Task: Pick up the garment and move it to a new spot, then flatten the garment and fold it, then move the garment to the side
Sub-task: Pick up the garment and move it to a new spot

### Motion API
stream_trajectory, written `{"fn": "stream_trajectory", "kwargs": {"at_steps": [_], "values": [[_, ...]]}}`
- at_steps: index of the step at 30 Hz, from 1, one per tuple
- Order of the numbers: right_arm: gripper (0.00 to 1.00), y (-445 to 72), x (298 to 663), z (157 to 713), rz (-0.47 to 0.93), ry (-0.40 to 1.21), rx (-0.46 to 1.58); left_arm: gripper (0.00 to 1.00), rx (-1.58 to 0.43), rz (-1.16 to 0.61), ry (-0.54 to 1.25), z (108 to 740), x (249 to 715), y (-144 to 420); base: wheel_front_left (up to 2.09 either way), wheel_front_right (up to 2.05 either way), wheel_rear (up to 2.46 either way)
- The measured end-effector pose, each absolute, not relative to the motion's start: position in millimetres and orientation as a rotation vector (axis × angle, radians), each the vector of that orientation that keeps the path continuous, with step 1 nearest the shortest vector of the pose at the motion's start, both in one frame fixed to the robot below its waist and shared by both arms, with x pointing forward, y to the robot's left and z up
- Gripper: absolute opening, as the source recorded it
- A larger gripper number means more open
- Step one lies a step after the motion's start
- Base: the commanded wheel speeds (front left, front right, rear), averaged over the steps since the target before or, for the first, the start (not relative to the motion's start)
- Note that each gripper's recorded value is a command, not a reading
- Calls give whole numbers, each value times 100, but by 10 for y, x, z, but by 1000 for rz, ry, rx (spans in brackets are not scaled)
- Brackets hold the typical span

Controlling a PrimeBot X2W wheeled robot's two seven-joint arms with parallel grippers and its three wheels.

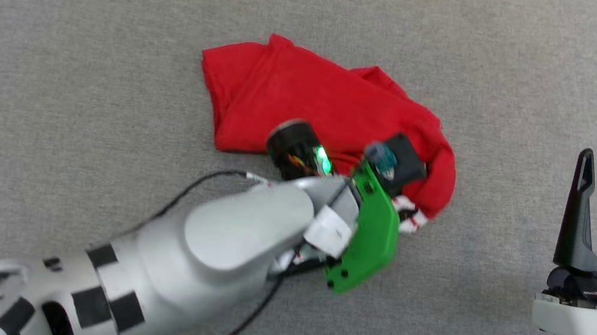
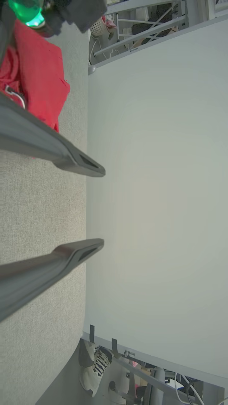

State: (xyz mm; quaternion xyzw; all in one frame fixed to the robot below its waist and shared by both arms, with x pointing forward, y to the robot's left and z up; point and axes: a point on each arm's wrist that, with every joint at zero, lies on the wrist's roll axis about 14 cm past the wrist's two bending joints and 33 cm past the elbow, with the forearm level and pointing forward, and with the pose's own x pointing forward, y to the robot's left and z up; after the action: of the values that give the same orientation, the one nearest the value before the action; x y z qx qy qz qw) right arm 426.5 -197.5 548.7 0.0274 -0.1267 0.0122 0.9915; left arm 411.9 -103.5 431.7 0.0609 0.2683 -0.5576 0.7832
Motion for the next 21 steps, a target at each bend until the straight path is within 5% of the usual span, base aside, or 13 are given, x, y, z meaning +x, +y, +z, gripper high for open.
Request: {"fn": "stream_trajectory", "kwargs": {"at_steps": [7, 9, 21], "values": [[100, -1995, 4330, 5371, 19, -226, 51, 0, 156, -1284, 678, 3948, 3684, -1190, 0, 0, 0], [100, -1985, 4326, 5379, 22, -227, 53, 100, 148, -1273, 637, 3980, 3719, -1189, 0, 0, 0], [100, -1898, 4090, 5549, 44, -257, 70, 100, -30, -1104, 173, 4952, 4110, -1098, 0, 0, 0]]}}
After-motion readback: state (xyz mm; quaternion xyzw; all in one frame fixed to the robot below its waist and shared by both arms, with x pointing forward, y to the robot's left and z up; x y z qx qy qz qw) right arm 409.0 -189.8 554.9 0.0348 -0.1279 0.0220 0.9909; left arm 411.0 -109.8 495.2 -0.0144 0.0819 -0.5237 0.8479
